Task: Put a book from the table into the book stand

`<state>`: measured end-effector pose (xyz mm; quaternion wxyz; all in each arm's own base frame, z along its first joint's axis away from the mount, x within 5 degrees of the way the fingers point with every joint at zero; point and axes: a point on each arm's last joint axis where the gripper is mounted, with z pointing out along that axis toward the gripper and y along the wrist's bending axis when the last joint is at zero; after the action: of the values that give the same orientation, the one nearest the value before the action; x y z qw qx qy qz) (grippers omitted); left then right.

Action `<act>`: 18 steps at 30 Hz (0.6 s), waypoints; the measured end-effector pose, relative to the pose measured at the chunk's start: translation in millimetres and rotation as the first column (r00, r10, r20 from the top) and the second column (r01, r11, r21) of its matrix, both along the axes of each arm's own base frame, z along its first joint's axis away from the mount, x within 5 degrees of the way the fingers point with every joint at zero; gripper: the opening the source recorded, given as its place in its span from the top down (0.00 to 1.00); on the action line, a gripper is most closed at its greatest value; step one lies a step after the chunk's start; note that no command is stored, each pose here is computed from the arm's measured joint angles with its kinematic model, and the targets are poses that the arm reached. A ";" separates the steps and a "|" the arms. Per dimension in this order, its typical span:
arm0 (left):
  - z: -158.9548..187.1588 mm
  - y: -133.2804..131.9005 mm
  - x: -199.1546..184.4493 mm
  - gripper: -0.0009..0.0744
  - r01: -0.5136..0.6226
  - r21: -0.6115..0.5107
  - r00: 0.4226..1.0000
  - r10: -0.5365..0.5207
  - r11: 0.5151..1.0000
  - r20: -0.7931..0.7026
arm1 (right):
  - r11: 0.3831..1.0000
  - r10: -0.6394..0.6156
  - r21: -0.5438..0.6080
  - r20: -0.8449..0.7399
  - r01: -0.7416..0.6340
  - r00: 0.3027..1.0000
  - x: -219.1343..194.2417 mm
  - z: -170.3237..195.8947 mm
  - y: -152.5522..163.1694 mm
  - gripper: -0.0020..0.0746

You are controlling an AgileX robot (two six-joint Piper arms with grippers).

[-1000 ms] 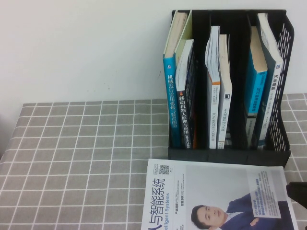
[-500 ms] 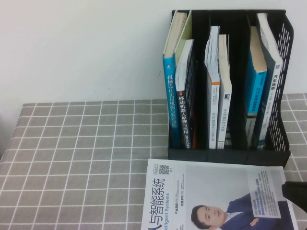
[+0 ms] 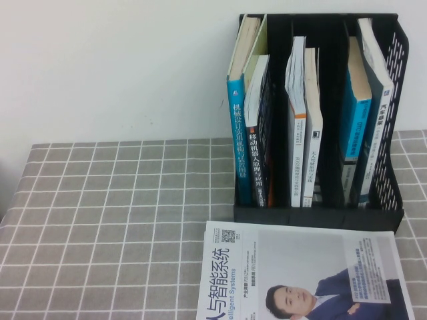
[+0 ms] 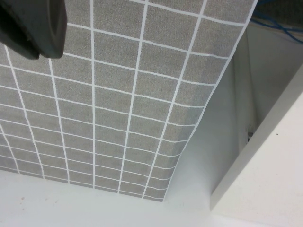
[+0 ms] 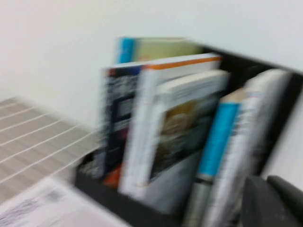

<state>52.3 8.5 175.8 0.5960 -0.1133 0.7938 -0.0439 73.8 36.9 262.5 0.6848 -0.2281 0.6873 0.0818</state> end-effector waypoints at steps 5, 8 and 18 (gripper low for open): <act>0.0 0.0 0.0 0.99 0.000 0.002 1.000 0.000 1.000 0.000 | 0.987 -0.158 0.048 0.032 0.156 0.987 -3.1 -14.7 -15.1 0.98; 0.1 0.0 0.0 0.99 0.001 0.001 1.000 -0.001 1.000 0.002 | 0.984 -0.177 0.022 0.043 0.176 0.983 -5.5 -23.8 -17.5 0.98; 0.1 0.0 0.0 0.99 -0.001 0.001 1.000 0.001 1.000 0.002 | 0.977 -0.211 0.017 -0.101 0.214 0.972 -8.8 -42.3 -21.2 0.98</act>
<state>52.3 8.5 176.0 0.5967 -0.1131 0.7933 -0.0431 65.0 15.7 220.2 0.6579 -0.1396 0.7395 0.0286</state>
